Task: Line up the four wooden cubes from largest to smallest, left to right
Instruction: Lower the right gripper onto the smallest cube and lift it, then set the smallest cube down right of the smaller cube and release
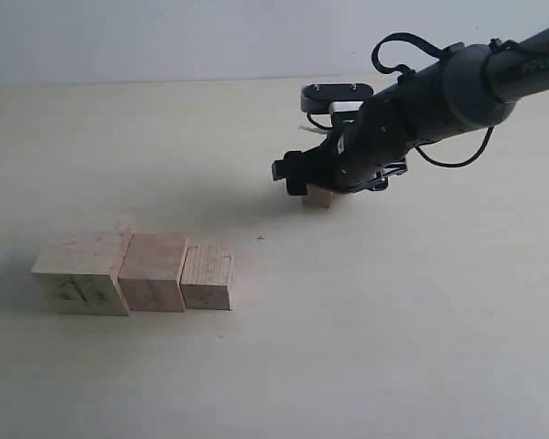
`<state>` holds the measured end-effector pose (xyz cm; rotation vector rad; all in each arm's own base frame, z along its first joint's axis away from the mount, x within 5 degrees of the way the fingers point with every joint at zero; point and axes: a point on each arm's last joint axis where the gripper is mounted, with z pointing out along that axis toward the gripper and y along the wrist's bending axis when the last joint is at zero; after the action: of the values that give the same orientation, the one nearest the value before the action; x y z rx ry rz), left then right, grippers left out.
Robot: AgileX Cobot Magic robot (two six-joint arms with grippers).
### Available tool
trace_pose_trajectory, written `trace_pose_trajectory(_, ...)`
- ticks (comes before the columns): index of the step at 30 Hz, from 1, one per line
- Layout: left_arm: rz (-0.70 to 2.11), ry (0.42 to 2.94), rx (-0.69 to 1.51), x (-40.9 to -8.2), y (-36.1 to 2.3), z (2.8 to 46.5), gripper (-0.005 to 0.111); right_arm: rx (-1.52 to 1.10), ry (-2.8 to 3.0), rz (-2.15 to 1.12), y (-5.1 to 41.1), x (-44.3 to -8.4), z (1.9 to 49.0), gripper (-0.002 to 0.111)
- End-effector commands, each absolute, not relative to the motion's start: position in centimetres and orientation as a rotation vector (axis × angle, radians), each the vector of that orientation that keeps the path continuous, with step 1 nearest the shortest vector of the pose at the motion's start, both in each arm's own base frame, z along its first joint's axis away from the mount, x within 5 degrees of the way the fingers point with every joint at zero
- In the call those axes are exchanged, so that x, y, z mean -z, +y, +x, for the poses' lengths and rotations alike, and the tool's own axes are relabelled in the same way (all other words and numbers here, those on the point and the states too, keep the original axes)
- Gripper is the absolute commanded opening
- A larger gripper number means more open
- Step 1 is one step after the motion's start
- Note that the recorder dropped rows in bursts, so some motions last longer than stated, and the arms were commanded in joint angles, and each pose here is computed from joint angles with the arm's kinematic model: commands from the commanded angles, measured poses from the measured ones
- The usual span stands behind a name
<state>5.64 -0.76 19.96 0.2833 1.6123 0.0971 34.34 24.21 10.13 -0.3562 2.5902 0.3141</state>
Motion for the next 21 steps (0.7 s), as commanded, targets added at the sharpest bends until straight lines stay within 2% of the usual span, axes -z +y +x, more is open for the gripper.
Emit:
trace_pose_trajectory(1, 0.273, 1.603, -0.093, -20.0, -0.7, 5.6, 0.000, -0.328, 2.550, -0.377, 24.4, -10.6, 34.8, 0.063)
trace_pose_trajectory(8, 0.273, 1.603, -0.093, -20.0, -0.7, 5.6, 0.000, -0.265, 2.570, -0.481, 24.1, -11.1, 34.5, 0.005)
trace_pose_trajectory(9, 0.273, 1.603, -0.093, -20.0, -0.7, 5.6, 0.000, -0.254, 2.573, -0.494, 23.9, -11.8, 34.3, 0.000)
trace_pose_trajectory(16, 0.273, 1.603, -0.093, -20.0, -0.7, 5.6, 0.000, -0.077, 2.519, -1.098, 22.1, -18.2, 31.6, 0.000)
trace_pose_trajectory(17, 0.273, 1.603, -0.093, -20.0, -0.7, 5.6, 0.000, -0.109, 2.502, -1.211, 22.1, -18.9, 30.9, 0.000)
trace_pose_trajectory(18, 0.273, 1.603, -0.093, -20.0, -0.7, 5.6, 0.000, -0.247, 2.423, -1.451, 22.6, -19.9, 29.5, 0.000)
trace_pose_trajectory(21, 0.273, 1.603, -0.093, -20.0, -0.7, 5.6, 0.000, -0.532, 2.182, -1.901, 23.5, -19.8, 27.3, 0.000)
